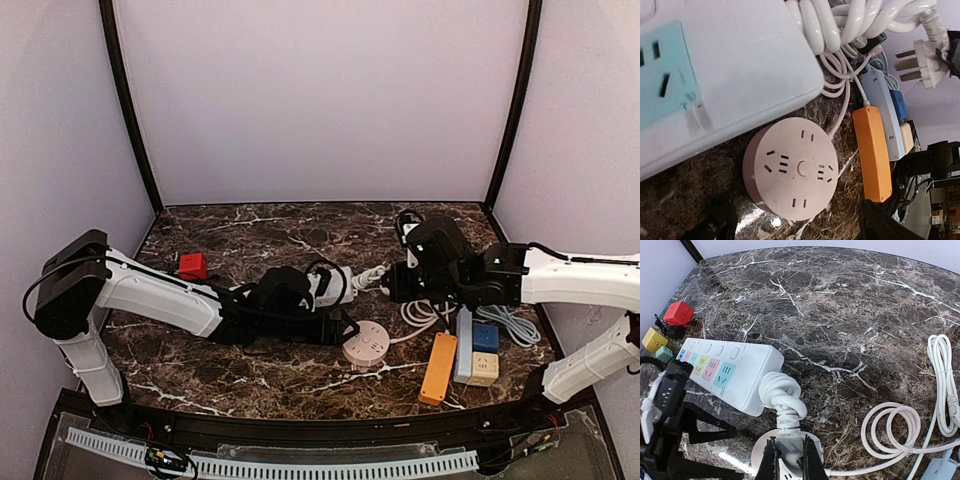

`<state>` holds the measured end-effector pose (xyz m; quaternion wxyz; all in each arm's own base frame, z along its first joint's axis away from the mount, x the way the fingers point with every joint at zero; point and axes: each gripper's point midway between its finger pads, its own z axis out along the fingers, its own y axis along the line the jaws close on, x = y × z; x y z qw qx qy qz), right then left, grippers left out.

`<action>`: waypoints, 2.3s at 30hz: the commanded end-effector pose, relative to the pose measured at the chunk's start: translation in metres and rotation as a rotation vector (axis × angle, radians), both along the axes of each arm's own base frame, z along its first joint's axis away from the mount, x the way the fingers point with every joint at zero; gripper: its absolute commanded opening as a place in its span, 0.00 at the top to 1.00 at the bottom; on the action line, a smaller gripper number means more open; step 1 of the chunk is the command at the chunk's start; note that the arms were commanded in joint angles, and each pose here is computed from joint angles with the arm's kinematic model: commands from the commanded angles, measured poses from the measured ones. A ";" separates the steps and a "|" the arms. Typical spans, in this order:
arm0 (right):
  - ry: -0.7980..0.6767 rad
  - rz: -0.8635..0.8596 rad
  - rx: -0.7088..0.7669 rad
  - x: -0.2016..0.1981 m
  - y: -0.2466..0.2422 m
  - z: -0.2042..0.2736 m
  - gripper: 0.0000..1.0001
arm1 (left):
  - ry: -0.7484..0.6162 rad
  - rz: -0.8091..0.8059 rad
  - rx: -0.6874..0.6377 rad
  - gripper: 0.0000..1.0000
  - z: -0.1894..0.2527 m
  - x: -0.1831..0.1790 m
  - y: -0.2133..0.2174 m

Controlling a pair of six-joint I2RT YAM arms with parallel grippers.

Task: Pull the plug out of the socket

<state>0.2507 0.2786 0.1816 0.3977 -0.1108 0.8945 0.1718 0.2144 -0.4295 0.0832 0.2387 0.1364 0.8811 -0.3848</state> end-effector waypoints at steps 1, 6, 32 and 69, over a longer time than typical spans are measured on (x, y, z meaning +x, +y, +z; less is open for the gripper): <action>-0.052 -0.015 0.046 0.021 0.008 0.026 1.00 | -0.092 0.029 0.058 0.14 0.020 0.003 0.024; -0.064 -0.050 0.028 0.049 0.007 0.032 1.00 | -0.097 -0.010 0.071 0.09 0.035 0.003 0.037; 0.043 0.187 0.179 0.074 0.027 0.028 0.45 | 0.016 0.004 0.151 0.04 0.016 0.012 0.126; 0.043 0.072 0.227 0.019 -0.042 0.027 0.04 | -0.101 0.188 0.035 0.09 -0.015 0.144 0.058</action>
